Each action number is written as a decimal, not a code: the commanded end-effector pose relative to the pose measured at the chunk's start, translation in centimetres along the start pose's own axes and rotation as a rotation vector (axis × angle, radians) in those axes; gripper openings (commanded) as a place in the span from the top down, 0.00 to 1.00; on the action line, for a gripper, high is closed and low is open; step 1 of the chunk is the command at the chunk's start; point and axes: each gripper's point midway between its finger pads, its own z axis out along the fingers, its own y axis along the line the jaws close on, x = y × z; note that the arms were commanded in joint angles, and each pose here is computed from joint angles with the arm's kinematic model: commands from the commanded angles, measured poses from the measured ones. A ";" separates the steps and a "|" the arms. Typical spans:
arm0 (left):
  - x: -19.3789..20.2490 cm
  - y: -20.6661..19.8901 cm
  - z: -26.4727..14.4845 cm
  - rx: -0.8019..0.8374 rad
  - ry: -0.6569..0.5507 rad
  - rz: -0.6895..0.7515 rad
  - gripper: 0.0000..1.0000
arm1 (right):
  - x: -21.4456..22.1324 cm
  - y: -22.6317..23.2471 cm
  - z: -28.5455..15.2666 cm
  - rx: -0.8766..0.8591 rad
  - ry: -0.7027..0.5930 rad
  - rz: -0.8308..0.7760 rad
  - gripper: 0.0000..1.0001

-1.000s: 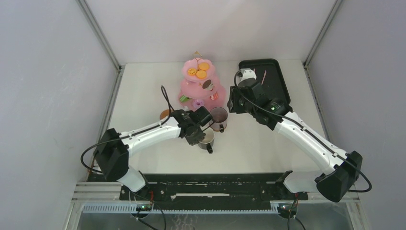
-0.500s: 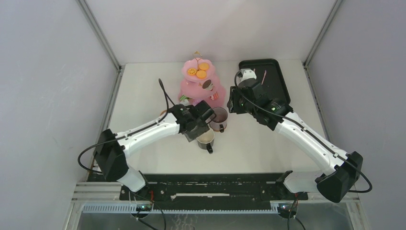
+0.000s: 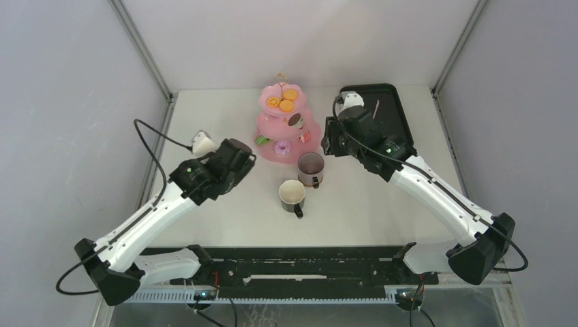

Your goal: Serve the afternoon tea

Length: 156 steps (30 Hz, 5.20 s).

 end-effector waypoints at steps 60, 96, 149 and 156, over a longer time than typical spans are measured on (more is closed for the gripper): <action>-1.1 9.8 27.1 -0.359 0.453 0.212 0.43 | -3.0 1.8 3.7 -0.027 0.012 -0.010 0.53; 6.7 9.1 23.8 -0.327 0.534 0.304 0.44 | 0.2 3.4 -0.6 -0.021 0.032 -0.121 0.53; -1.5 4.5 17.4 -0.184 0.155 0.129 0.36 | 20.2 10.1 2.2 -0.118 0.343 -0.291 0.42; -3.3 5.3 12.7 -0.112 0.052 0.057 0.36 | 21.7 9.9 4.0 -0.082 0.371 -0.285 0.43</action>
